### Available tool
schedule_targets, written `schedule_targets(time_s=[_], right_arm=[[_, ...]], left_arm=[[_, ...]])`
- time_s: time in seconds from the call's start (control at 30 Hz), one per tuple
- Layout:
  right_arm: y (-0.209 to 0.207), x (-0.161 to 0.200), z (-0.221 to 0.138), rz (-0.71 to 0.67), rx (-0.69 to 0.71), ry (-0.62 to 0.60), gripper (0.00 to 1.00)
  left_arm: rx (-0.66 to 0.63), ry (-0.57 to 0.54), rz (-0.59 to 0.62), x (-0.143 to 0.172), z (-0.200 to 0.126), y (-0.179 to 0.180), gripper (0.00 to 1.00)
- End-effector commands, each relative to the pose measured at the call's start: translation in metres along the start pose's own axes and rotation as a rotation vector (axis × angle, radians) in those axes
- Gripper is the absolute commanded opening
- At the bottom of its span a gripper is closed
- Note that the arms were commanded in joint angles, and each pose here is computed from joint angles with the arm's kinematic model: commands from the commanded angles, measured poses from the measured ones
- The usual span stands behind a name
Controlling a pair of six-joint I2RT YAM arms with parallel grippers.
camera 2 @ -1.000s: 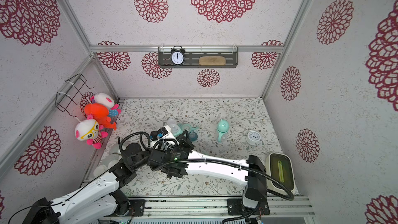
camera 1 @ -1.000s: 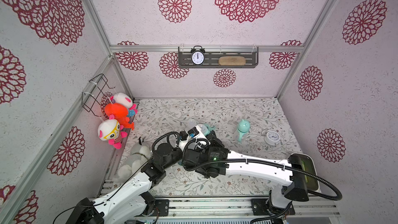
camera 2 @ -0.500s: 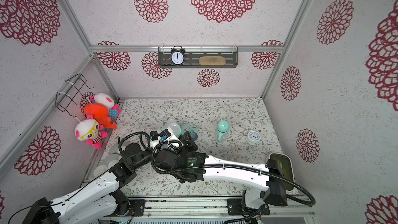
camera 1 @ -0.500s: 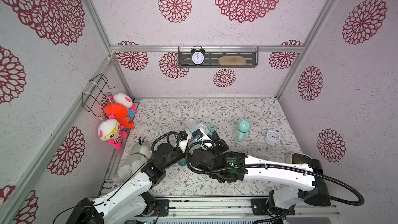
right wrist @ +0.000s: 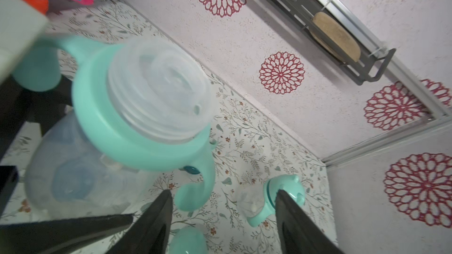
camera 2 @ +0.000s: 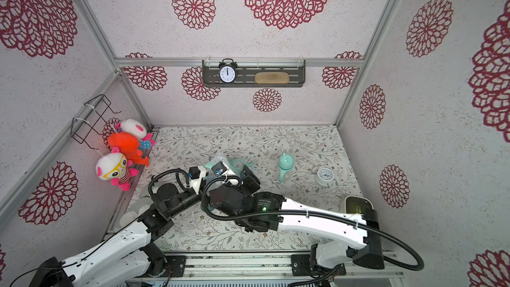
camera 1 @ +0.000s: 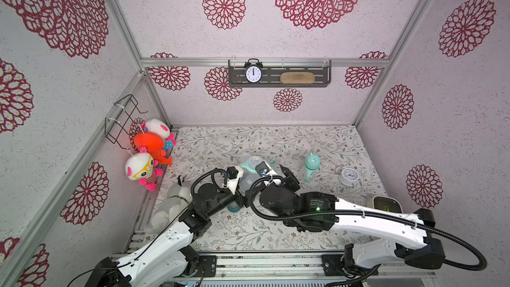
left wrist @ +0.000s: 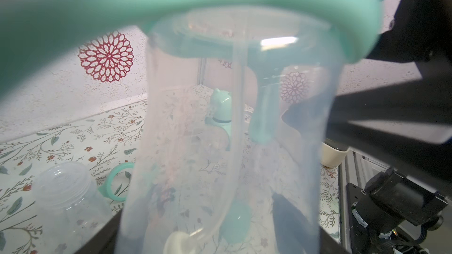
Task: Assemble the baby bottles
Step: Put on the handle of the baby bottle.
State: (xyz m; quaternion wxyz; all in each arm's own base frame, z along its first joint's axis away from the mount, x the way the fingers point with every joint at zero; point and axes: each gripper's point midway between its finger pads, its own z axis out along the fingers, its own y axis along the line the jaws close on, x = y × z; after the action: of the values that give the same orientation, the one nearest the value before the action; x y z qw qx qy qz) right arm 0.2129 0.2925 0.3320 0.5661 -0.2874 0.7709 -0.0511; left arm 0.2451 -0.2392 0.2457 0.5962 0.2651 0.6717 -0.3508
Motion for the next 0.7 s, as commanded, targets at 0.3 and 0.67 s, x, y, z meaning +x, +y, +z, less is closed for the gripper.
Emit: schedule_targets(time_s=[0.3,0.67], right_arm=[[0.008,0.018,-0.014,0.227,-0.368,0.015,0.75],[0.075,0.071,0.024,0.230,-0.514,0.124,0.85]], left_arm=[[-0.178,-0.065,0.013,-0.025,-0.022,0.039,0.00],[-0.363,-0.065,-0.034,-0.032,-0.050,0.074,0.00]])
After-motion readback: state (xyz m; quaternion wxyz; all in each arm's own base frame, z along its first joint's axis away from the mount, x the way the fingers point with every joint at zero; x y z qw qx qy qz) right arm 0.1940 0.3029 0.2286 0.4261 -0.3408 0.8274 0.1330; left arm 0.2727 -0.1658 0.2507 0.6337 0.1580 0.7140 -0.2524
